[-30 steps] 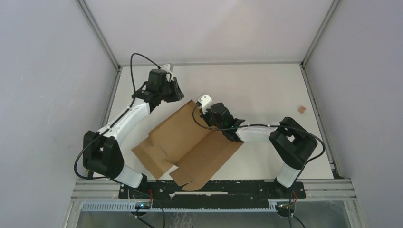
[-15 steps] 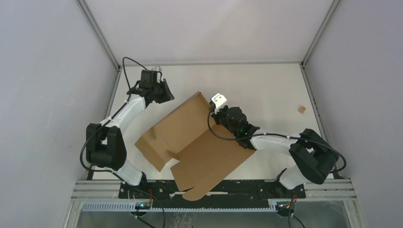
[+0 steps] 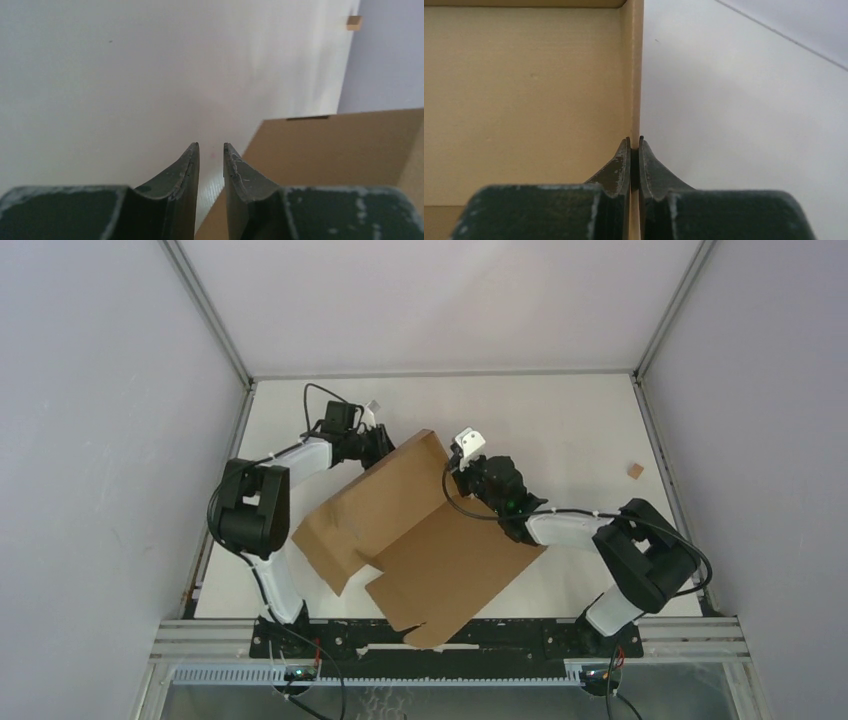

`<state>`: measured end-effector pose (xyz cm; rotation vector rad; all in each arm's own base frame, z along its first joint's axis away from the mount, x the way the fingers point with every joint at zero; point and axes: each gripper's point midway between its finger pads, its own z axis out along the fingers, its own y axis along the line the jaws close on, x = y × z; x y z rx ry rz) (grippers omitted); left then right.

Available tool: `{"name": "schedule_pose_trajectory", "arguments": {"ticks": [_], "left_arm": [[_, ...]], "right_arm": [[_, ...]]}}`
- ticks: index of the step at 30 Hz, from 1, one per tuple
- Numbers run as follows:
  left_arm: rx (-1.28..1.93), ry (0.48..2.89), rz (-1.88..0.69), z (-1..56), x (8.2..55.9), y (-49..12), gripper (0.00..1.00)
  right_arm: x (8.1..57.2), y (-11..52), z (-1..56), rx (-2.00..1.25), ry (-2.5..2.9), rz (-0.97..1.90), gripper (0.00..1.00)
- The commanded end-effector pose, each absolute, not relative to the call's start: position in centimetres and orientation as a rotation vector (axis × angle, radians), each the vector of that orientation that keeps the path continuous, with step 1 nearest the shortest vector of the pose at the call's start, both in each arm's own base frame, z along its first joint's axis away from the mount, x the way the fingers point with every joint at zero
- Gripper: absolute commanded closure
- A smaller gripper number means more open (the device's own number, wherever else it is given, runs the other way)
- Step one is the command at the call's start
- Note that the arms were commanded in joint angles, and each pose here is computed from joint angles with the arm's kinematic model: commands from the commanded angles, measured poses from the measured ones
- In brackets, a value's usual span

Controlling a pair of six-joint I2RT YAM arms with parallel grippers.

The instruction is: Fold the paper box

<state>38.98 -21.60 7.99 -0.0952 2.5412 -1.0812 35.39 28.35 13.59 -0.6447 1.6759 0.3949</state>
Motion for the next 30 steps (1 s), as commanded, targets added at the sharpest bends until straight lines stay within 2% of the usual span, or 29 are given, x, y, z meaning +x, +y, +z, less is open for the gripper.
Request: {"name": "schedule_pose_trajectory", "arguments": {"ticks": [1, 14, 23, 30], "left_arm": [[0.015, 2.412, -1.290, 11.9, 38.5, -24.2, 0.71], [0.126, 2.394, -1.419, 11.6, 38.4, -28.2, 0.71], [0.139, 2.418, -1.515, 9.1, 38.4, -29.8, 0.71], [0.140, 2.432, -1.577, 7.9, 38.3, -30.8, 0.71]], "right_arm": [[36.1, 30.5, 15.2, -0.672, 1.689, 0.522, 0.91], [37.1, 32.2, 13.5, -0.798, 1.796, 0.535, 0.86], [37.5, 33.8, 12.8, -0.827, 1.817, 0.585, 0.90], [37.7, 34.5, 13.0, -0.818, 1.797, 0.675, 0.89]]}}
